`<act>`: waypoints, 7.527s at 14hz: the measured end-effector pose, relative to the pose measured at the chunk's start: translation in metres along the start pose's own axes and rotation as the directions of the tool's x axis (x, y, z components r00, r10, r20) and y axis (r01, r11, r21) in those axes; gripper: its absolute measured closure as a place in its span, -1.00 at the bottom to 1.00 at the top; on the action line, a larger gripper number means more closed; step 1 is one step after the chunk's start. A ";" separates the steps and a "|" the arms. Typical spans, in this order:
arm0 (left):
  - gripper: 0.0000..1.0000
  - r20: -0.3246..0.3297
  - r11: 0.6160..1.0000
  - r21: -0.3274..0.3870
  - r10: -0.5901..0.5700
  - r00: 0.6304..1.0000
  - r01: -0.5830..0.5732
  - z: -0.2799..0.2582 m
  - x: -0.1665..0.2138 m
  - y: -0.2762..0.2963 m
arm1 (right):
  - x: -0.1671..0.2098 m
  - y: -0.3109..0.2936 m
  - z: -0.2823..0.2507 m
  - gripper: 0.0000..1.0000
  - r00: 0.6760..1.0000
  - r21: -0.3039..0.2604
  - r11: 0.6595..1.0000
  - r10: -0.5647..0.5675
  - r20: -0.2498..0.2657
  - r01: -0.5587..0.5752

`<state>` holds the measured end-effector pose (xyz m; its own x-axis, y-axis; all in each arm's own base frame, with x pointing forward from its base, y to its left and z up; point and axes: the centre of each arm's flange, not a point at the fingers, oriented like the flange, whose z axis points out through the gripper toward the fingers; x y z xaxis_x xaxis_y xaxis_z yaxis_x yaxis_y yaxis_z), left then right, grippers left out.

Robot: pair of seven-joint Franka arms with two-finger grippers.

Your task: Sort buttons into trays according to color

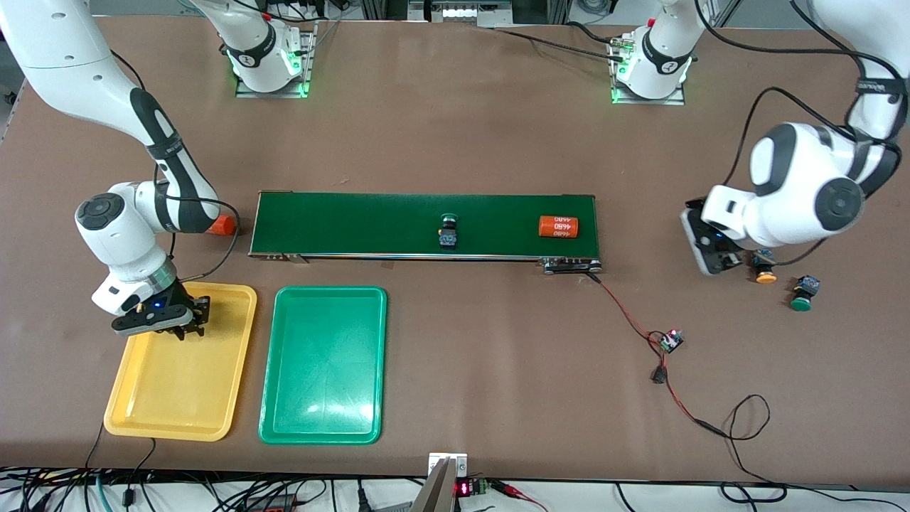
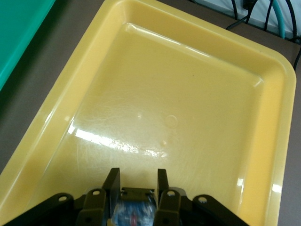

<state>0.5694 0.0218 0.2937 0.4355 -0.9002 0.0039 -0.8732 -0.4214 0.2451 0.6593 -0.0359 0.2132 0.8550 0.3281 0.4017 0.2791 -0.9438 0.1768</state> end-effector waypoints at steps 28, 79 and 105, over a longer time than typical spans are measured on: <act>-1.00 -0.035 0.602 0.097 -0.794 0.607 0.793 0.027 -0.157 -0.070 | 0.064 -0.194 -0.228 -0.84 0.833 0.039 0.924 0.325 0.449 -0.381; 0.18 0.069 0.555 0.068 -0.831 0.552 0.829 0.015 0.169 0.139 | -0.030 -0.345 -0.197 -0.81 0.799 0.004 0.858 0.477 0.365 -0.514; -1.00 -0.044 0.473 -0.050 -0.881 0.472 0.879 -0.014 0.175 0.121 | -0.004 -0.368 -0.140 -0.81 0.792 -0.036 0.859 0.486 0.370 -0.510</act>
<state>0.5429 -0.1857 0.3382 0.9840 -0.0486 -0.1716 -0.0194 -0.9856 0.1678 0.4919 0.3156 0.2720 0.9745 -0.2128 0.0717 -0.2119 -0.9771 -0.0205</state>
